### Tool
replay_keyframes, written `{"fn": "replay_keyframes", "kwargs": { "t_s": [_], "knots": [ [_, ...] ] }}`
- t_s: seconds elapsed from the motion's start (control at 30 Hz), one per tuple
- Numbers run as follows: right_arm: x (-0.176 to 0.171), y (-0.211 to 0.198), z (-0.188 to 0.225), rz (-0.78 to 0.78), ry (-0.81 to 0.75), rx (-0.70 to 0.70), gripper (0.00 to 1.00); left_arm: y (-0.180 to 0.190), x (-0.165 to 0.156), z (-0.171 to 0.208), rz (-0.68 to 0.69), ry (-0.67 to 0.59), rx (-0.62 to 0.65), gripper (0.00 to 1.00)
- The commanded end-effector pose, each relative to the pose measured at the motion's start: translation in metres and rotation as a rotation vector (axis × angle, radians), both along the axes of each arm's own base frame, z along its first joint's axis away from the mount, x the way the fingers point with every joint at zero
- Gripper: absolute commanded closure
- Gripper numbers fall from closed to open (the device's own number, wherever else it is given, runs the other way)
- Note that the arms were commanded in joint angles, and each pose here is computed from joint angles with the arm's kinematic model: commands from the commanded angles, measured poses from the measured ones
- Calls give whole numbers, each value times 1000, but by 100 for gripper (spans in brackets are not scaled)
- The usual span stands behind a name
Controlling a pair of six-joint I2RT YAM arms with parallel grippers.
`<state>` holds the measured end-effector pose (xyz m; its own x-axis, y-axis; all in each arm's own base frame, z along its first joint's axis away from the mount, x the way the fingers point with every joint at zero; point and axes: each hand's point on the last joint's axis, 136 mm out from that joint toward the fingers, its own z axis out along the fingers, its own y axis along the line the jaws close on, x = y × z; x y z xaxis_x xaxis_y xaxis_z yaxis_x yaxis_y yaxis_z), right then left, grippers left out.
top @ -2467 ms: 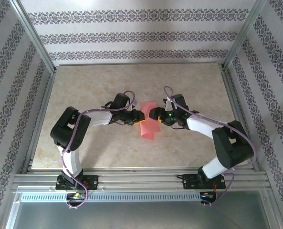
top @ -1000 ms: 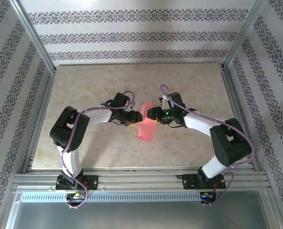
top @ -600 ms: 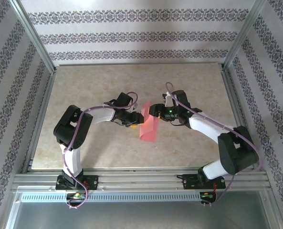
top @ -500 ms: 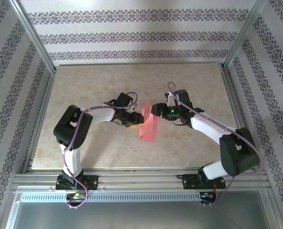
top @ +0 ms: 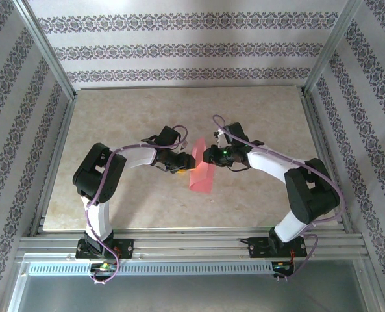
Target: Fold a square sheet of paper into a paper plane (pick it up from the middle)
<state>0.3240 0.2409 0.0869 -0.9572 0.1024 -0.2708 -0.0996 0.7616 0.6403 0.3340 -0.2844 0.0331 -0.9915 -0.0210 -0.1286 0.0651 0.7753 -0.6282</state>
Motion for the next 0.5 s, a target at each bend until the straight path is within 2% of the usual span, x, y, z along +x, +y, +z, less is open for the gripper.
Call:
{"fn": "replay_keyframes", "kwargs": {
  "t_s": [0.0, 0.13, 0.3, 0.47],
  "knots": [
    [0, 7, 1, 5, 28, 12, 87, 3, -5, 2, -15, -3, 41, 49],
    [-1, 9, 0, -8, 49, 3, 100, 6, 1, 17, 5, -47, 27, 50],
    [-1, 16, 7, -12, 54, -14, 100, 20, 5, 32, 53, -95, 35, 50],
    [-2, 9, 19, -26, 46, -107, 100, 59, 9, 37, 144, -131, 149, 49]
  ]
}}
